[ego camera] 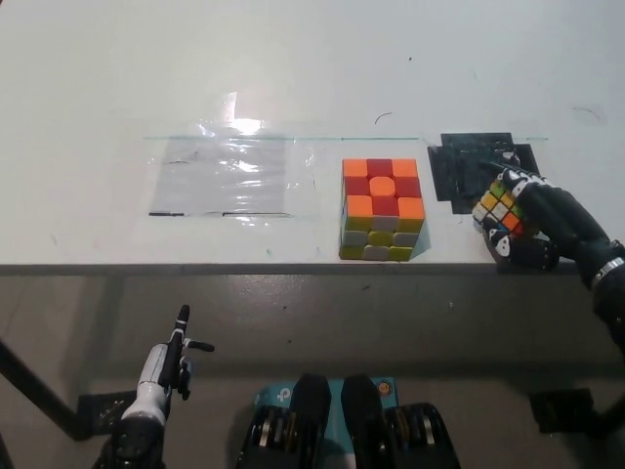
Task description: The robot uses its right hand to pick up the small cube kept on the middle on the desk and place it on the bigger cube kept next to it
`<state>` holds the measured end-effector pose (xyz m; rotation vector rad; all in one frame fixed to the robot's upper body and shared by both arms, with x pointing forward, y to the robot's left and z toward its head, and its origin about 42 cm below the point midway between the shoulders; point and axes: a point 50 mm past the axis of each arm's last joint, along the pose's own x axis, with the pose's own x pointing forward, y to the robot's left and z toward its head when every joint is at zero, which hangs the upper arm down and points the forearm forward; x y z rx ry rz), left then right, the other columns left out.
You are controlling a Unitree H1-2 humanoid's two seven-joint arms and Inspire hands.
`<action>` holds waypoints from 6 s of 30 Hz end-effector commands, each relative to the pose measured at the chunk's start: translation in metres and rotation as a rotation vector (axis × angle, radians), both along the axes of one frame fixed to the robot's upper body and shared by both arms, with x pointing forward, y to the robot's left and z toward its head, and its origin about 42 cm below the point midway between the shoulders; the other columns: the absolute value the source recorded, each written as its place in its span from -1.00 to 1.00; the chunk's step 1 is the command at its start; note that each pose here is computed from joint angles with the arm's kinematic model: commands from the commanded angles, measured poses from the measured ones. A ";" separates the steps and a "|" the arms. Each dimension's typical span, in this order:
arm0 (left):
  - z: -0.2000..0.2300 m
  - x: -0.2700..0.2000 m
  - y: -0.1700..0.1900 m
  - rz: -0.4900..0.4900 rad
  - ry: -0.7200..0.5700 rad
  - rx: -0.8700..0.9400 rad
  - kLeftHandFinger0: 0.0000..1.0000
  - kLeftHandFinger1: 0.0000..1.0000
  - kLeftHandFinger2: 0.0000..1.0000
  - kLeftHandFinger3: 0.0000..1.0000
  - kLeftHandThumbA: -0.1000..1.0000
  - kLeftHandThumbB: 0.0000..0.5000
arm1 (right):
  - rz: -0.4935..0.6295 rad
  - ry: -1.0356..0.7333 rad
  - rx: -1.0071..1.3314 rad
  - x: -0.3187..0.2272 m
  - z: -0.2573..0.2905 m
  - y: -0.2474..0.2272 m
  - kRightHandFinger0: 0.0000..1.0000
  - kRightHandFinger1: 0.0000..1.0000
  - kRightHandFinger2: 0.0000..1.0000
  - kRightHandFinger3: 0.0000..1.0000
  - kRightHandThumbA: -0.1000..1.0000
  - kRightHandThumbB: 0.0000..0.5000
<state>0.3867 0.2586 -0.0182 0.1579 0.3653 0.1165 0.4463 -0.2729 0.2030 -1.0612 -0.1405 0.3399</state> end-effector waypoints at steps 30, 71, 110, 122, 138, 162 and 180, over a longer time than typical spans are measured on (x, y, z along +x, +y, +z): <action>0.022 0.022 0.006 -0.032 -0.079 0.024 -1.00 -1.00 -1.00 -1.00 1.00 1.00 | 0.048 -0.261 -0.404 0.004 -0.006 0.001 -0.82 -0.45 -0.16 -0.19 -1.00 -1.00; 0.019 0.019 0.009 -0.051 -0.064 0.050 -1.00 -1.00 -1.00 -1.00 1.00 1.00 | 0.012 -0.587 -0.240 0.007 -0.020 -0.008 -0.87 -0.03 0.52 -0.23 -1.00 -0.65; -0.002 -0.006 0.013 -0.039 -0.015 0.041 -1.00 -1.00 -1.00 -1.00 1.00 1.00 | 0.285 -0.729 -0.307 0.052 0.098 0.058 -1.00 -0.22 0.32 -0.11 -1.00 -0.08; -0.012 -0.020 0.015 -0.038 0.009 0.050 -1.00 -1.00 -1.00 -1.00 1.00 1.00 | 0.368 -0.780 -0.342 0.042 0.110 0.096 -1.00 -0.49 0.21 -0.49 -1.00 0.13; -0.021 -0.032 0.017 -0.047 0.033 0.047 -1.00 -1.00 -1.00 -1.00 1.00 1.00 | 0.481 -0.811 -0.319 0.037 0.121 0.152 -1.00 -0.78 0.05 -0.22 -1.00 0.08; -0.020 -0.029 0.011 -0.048 0.032 0.043 -1.00 -1.00 -0.90 -0.97 1.00 1.00 | 0.455 -0.768 -0.231 0.036 0.091 0.152 -1.00 -0.53 0.30 -0.38 -1.00 -0.16; -0.017 -0.024 0.009 -0.059 0.023 0.039 -1.00 -1.00 -1.00 -1.00 1.00 1.00 | 0.440 -0.675 -0.104 0.031 0.074 0.158 -0.23 0.09 0.37 1.00 -0.49 -1.00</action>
